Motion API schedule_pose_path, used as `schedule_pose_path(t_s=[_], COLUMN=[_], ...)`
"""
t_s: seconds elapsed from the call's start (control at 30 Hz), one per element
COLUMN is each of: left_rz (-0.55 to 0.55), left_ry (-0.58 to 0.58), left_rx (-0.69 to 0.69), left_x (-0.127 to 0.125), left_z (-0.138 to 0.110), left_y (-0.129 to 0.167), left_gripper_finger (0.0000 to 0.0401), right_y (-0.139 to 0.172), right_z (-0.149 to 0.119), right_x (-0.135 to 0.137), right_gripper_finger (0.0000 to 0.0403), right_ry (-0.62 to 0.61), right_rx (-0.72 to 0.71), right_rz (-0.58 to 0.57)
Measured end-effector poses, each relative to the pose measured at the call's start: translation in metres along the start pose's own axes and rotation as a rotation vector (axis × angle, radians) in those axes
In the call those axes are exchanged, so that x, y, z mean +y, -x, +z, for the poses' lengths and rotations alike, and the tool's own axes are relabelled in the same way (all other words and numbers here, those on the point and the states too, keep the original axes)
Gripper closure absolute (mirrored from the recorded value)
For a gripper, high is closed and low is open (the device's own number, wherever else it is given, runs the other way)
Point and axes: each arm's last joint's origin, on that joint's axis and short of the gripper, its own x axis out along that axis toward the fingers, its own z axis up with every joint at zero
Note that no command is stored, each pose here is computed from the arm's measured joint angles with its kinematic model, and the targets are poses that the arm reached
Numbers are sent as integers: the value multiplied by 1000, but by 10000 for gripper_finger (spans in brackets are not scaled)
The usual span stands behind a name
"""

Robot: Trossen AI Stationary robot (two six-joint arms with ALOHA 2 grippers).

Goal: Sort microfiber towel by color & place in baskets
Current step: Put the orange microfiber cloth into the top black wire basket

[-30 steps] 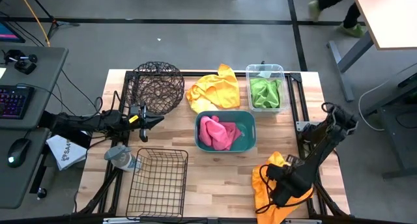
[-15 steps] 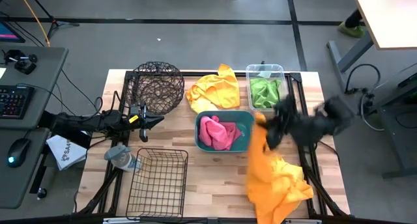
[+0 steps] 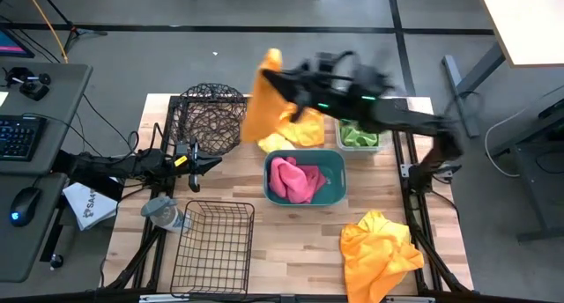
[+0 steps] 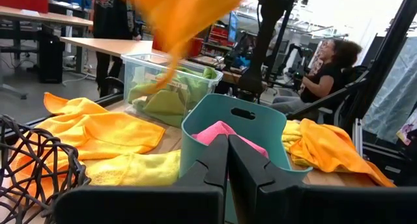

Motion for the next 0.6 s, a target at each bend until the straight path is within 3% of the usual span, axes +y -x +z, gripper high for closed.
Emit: schedule_pose_path(t_s=[0.17, 0.37, 0.6], left_rz=[0, -1, 0], left_ry=[0, 0, 0], left_rx=[0, 0, 0], left_x=[0, 0, 0], left_z=[0, 0, 0], left_y=[0, 0, 0], left_gripper_finger=[401, 401, 401], right_y=[-48, -73, -98], right_z=[-60, -111, -142], right_x=[-77, -152, -192], right_gripper_finger=[402, 403, 403], right_ry=[-68, -224, -287], right_rx=[5, -181, -263], right_rz=[1, 79, 131])
